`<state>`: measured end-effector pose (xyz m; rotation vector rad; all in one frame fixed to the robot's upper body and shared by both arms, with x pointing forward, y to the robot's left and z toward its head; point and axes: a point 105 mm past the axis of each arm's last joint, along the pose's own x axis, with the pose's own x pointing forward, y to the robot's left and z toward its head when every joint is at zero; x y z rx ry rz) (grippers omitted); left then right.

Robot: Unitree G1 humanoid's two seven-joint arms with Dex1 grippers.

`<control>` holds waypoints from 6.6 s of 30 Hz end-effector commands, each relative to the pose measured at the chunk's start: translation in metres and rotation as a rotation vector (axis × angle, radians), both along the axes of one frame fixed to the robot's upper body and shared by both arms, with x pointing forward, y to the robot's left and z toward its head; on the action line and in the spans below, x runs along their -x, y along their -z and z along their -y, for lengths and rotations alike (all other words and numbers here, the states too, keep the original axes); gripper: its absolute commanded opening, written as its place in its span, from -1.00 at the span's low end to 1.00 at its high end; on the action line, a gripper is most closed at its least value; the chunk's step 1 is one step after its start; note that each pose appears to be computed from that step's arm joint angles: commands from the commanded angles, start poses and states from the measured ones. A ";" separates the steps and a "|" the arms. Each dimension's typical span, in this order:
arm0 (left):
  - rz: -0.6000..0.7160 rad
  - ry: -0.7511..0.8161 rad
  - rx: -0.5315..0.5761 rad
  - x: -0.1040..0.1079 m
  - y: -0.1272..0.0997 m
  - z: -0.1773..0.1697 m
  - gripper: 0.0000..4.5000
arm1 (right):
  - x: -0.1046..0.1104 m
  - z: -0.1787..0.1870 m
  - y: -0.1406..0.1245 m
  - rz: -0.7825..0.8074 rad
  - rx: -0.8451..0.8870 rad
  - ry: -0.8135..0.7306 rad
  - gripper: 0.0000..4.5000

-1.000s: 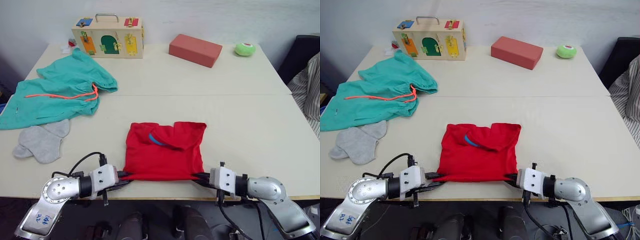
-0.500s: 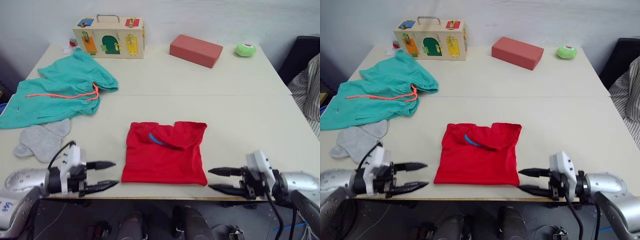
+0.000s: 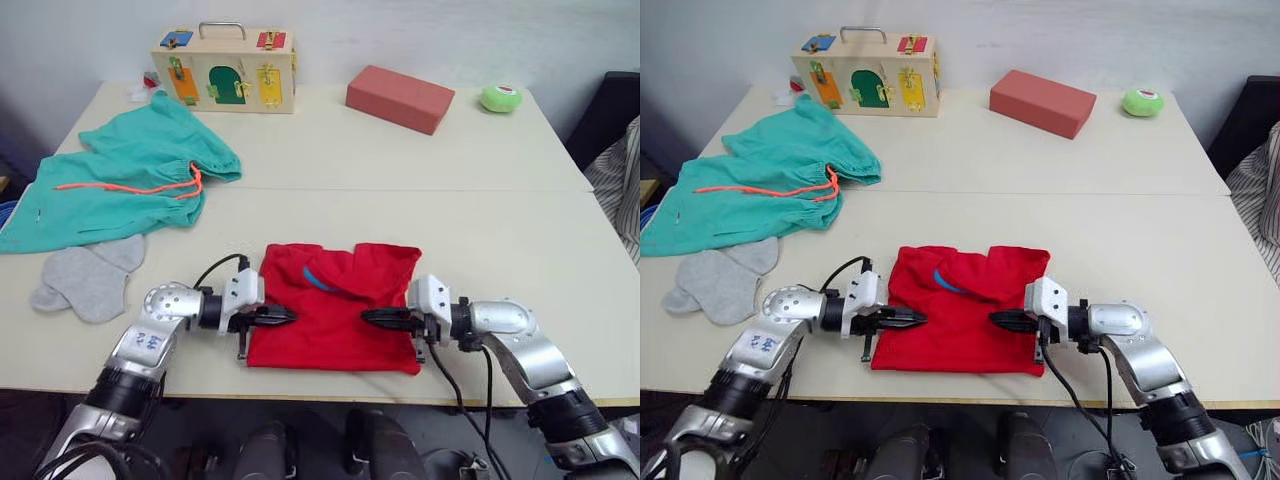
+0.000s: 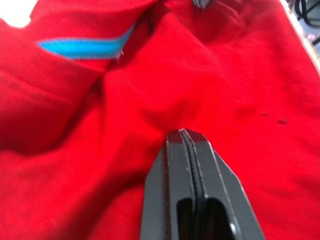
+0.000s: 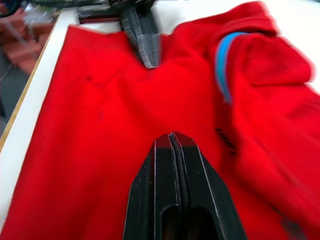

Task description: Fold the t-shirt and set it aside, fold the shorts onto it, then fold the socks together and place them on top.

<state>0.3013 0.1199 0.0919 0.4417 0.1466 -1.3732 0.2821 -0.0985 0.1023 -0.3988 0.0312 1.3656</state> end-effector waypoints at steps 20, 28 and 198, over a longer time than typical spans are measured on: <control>0.155 -0.454 0.307 -0.072 -0.033 -0.010 -0.99 | -0.100 0.016 -0.053 0.302 -0.160 0.377 -1.00; 0.182 -0.562 0.385 -0.084 -0.050 -0.025 -0.99 | -0.062 0.015 -0.086 0.167 -0.408 0.206 -1.00; -0.006 -0.065 0.477 0.080 -0.075 -0.038 1.00 | 0.059 0.347 0.031 -0.931 -0.102 1.563 -0.97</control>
